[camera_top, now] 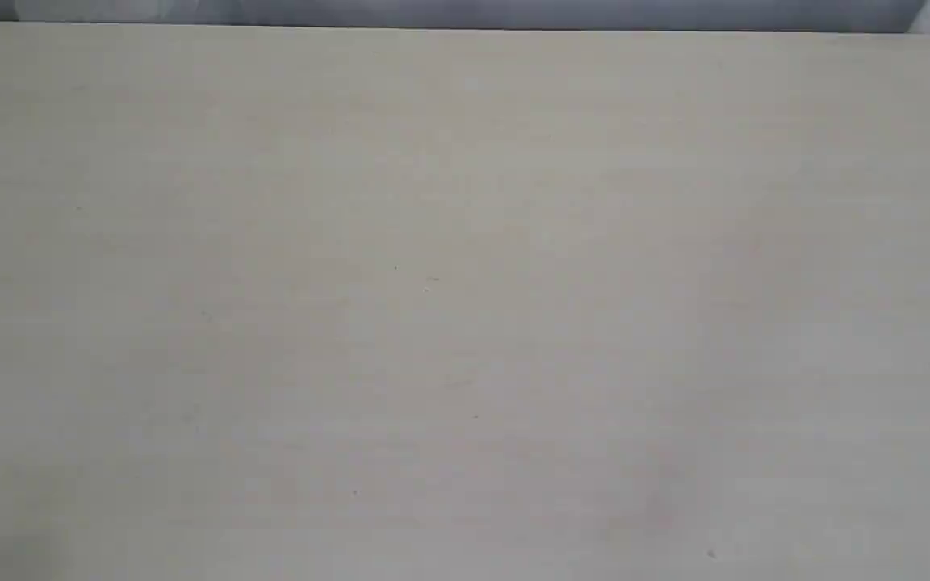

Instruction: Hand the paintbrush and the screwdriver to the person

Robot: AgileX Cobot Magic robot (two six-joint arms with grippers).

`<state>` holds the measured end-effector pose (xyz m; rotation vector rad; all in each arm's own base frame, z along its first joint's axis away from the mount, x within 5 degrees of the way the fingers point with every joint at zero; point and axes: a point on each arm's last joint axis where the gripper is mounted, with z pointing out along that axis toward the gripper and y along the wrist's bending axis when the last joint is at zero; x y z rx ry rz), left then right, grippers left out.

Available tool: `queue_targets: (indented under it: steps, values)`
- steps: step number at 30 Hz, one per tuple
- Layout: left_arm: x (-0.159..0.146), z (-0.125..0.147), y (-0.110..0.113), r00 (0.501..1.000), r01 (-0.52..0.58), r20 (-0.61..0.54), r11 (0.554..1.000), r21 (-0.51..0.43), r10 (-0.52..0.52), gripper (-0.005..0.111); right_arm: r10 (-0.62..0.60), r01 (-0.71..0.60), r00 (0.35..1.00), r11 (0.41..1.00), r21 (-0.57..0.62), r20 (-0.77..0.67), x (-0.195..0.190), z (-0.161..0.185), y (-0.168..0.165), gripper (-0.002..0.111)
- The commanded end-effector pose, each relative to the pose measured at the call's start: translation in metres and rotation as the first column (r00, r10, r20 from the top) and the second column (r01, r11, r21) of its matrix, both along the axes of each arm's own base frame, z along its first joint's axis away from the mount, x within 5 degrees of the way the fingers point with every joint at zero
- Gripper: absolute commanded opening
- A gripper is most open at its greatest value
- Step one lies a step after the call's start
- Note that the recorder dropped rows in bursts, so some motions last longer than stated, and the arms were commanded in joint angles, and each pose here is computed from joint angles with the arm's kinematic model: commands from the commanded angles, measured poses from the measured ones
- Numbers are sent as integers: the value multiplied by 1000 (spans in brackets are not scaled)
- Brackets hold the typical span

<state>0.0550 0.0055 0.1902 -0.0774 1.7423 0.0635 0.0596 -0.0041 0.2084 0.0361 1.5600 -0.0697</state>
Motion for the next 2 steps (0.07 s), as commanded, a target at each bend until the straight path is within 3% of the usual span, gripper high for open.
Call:
queue_targets:
  steps: [1, 2]
  values:
    - [0, 0, 0, 1000, 6, 11, 1000, -6, -6, 0, -2, 2, 1000, 1000, -3, 6, 0, 0, 0, 4]
    - [0, 0, 0, 1000, 6, 11, 1000, -6, -6, 0, -2, 2, 1000, 1000, -3, 6, 0, 0, 0, 4]
